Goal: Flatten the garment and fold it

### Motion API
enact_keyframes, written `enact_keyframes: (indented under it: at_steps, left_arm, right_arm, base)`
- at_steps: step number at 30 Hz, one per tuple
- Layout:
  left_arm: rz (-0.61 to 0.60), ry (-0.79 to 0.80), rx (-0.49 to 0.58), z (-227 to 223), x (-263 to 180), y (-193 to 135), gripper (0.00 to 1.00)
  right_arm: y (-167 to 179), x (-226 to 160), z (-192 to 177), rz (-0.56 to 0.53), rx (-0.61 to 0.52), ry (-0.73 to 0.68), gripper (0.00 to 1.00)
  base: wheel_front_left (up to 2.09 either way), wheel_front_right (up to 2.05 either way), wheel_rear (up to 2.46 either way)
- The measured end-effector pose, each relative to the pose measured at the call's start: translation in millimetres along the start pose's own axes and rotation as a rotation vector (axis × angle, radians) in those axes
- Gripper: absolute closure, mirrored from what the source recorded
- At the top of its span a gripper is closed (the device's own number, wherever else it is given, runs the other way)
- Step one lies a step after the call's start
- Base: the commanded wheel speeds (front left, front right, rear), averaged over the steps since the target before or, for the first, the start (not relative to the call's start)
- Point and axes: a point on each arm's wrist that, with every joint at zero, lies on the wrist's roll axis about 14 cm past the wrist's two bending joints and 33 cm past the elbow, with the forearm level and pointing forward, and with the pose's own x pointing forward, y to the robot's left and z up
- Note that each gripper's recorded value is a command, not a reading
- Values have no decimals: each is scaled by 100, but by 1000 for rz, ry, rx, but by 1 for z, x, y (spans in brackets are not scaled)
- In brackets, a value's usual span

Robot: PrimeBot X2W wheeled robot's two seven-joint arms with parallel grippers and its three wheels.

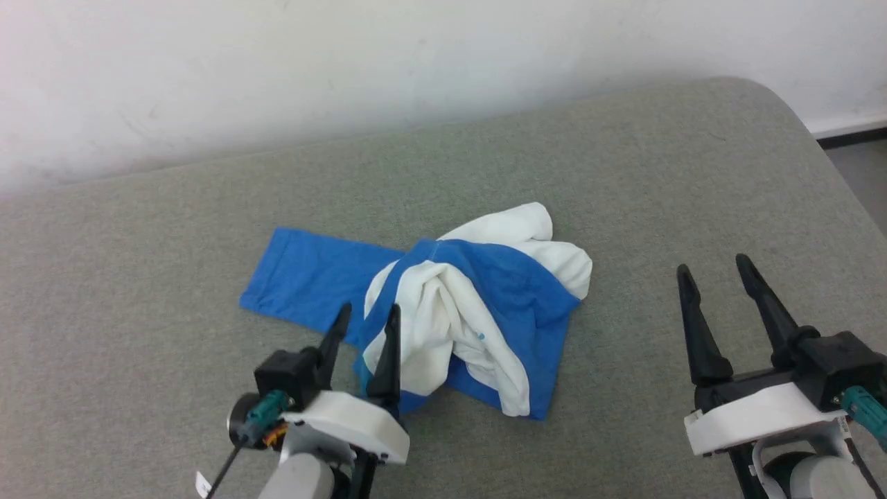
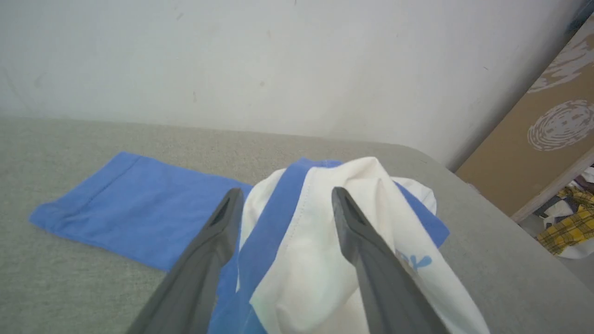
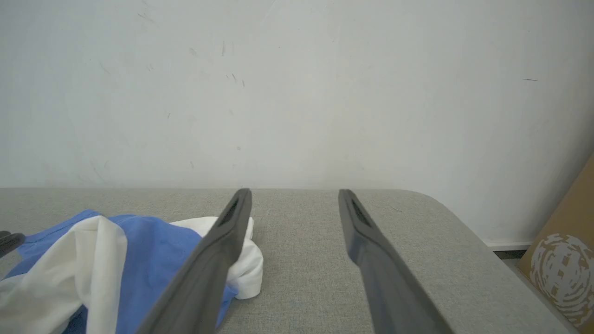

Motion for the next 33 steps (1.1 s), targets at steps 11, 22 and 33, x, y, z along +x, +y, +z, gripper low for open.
enact_keyframes:
  at_steps: [11, 22, 33]
  left_arm:
    - [65, -251, 67, 83, -18, 26, 0]
    - [271, -201, 146, 80, -73, 100, 0]
    - [323, -204, 114, 77, -87, 108, 0]
  right_arm:
    - [18, -7, 2, 55, 1, 12, 0]
    - [44, -7, -7, 132, 13, 66, 0]
    - [102, -6, -67, 373, -45, 374, 0]
  base:
    - [0, 0, 0]
    - [0, 0, 0]
    - [0, 0, 0]
